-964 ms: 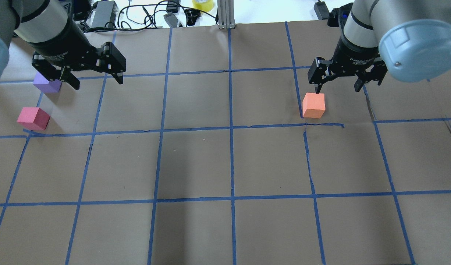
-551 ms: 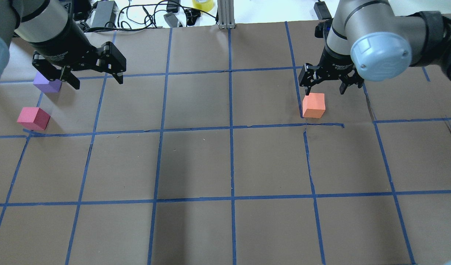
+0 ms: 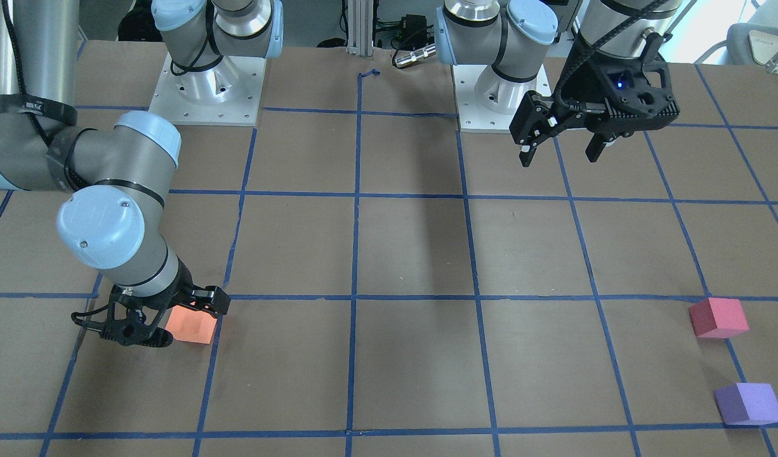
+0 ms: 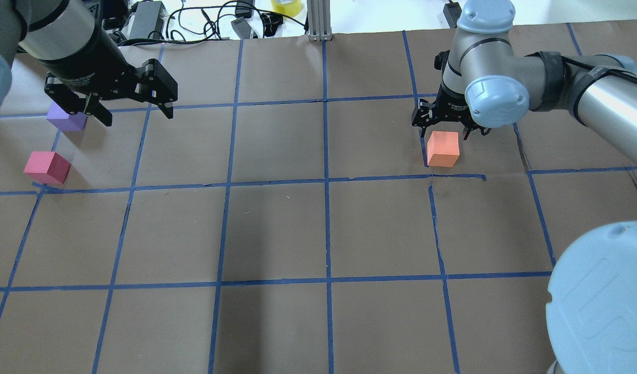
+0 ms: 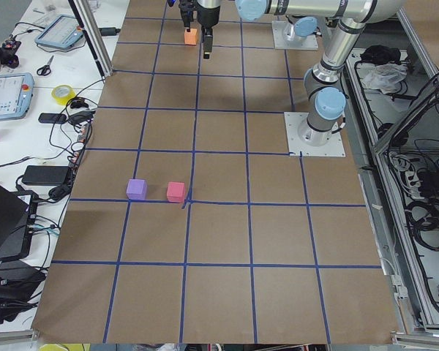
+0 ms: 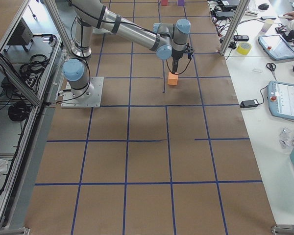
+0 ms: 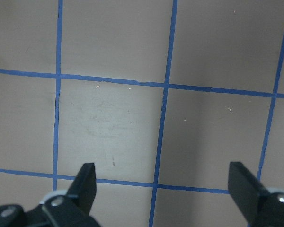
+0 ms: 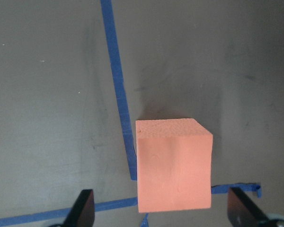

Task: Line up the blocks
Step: 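Lower the right gripper onto the orange cube and close it, then lift the orange cube with the right gripper toward the table center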

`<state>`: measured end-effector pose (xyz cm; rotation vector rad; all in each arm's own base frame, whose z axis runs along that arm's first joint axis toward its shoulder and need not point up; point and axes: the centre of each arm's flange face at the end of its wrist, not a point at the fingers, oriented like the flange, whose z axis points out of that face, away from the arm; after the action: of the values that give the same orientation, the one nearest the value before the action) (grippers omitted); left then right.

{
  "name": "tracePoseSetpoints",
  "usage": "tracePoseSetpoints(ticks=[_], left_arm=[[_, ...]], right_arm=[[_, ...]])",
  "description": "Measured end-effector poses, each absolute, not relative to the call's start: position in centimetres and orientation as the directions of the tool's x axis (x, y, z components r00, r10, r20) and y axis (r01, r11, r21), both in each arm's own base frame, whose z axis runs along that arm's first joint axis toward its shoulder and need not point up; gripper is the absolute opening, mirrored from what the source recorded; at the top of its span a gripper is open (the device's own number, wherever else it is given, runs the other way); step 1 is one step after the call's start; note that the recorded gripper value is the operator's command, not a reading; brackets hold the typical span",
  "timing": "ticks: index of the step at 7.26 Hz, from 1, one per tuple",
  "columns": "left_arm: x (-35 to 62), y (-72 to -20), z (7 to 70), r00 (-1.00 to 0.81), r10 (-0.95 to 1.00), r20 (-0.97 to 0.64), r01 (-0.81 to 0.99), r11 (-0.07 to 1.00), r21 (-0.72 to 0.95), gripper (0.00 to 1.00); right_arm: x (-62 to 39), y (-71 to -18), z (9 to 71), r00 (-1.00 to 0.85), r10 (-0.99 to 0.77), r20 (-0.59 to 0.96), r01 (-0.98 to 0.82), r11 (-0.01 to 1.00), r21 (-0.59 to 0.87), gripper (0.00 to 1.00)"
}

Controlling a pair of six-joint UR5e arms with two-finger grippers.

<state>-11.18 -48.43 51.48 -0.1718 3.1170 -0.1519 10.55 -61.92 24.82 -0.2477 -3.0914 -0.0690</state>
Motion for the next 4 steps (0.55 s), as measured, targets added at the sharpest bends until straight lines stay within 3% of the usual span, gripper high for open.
tracePoseSetpoints(ticks=[4], left_arm=[[-11.2, -48.5, 51.5, -0.994, -0.112, -0.009, -0.11, 0.989, -0.102, 1.0]], right_arm=[[8.2, -62.8, 20.8, -0.976, 0.212, 0.042, 0.215, 0.971, 0.106, 1.0]])
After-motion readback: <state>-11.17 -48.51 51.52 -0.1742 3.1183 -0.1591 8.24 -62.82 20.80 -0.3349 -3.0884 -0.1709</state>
